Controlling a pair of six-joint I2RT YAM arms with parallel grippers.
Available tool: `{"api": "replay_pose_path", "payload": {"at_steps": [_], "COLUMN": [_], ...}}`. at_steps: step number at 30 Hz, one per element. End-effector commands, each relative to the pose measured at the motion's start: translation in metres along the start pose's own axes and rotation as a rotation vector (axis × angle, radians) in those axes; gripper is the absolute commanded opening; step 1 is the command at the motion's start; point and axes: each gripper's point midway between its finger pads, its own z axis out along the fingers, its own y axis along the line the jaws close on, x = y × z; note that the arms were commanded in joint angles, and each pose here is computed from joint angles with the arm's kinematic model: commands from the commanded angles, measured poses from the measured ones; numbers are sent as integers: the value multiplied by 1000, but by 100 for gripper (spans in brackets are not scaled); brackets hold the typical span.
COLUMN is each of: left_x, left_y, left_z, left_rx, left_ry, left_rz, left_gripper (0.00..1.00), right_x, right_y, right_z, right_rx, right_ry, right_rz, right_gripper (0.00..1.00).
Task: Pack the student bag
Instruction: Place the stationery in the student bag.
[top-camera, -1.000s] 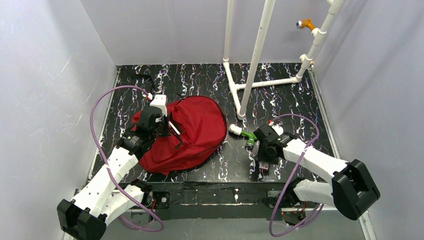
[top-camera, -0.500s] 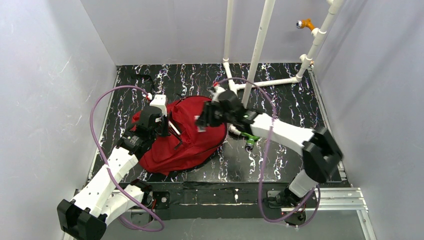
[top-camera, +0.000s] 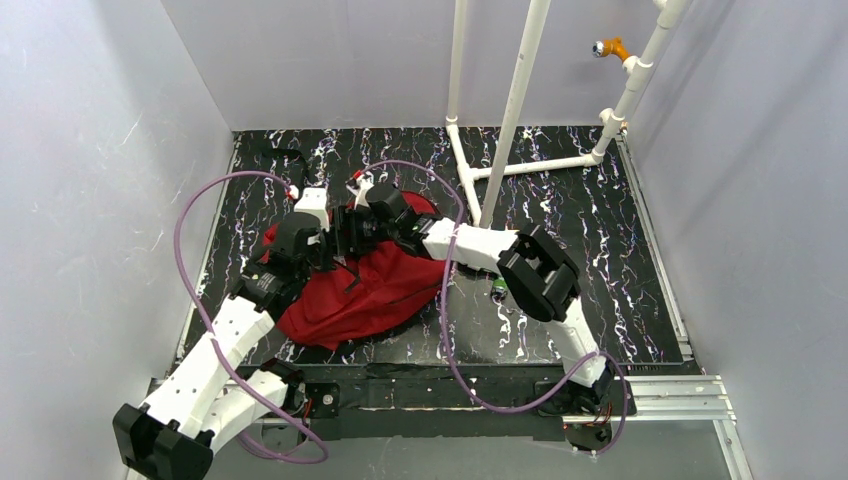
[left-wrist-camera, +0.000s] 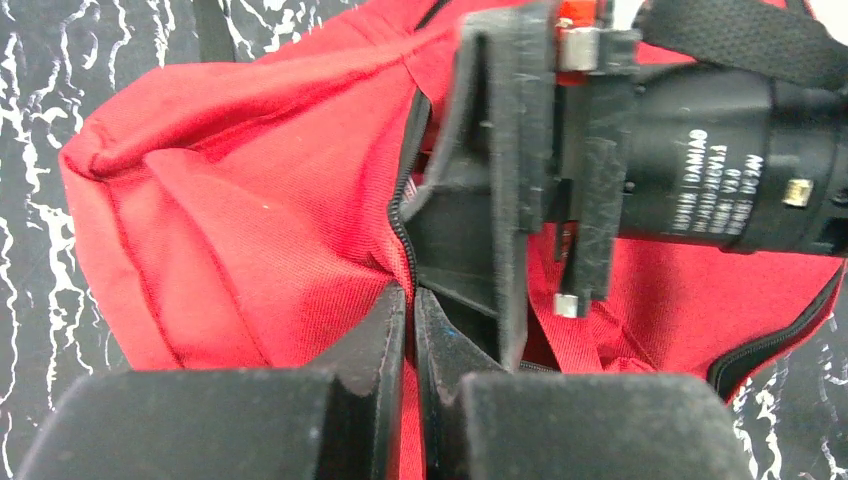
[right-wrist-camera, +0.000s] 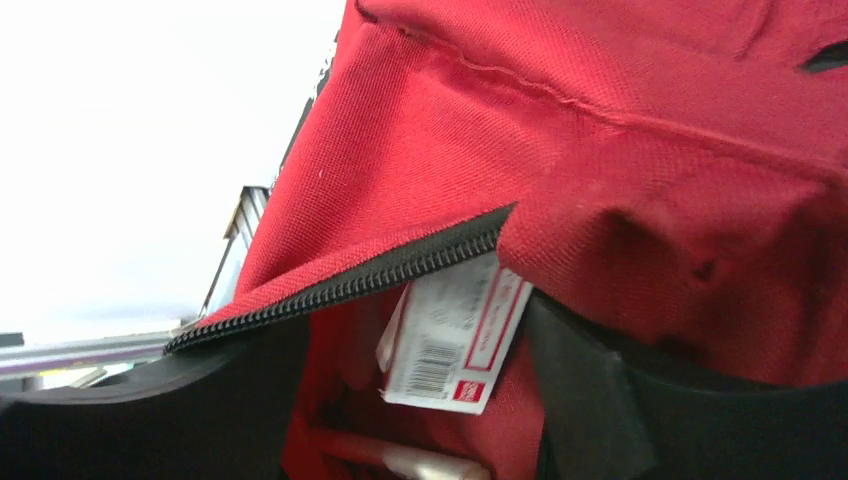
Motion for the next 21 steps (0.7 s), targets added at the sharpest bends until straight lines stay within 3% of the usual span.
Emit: {"api": "replay_pose_path", "payload": {"at_steps": [1,11,17,21], "left_x": [-12,-9,-4,1], "left_y": [2,-6,-14,-19], "left_z": [-7,-2,5,10], "left_rx": [0,34,65,86], "left_ry": [-50,-21,22,52], "left_rz": [-12,-8,0,5], "left_gripper": [0,0,0,0], "right_x": [-19,15,61,68], "right_y": [17,-10,4,6], "right_z": [-37,-123,-127,-118], "right_rx": [60,286,251,343], "right_ry": [-45,48,25,-34], "right_rz": [-122,-280,-411,-525], "right_gripper": [96,98,98,98]}}
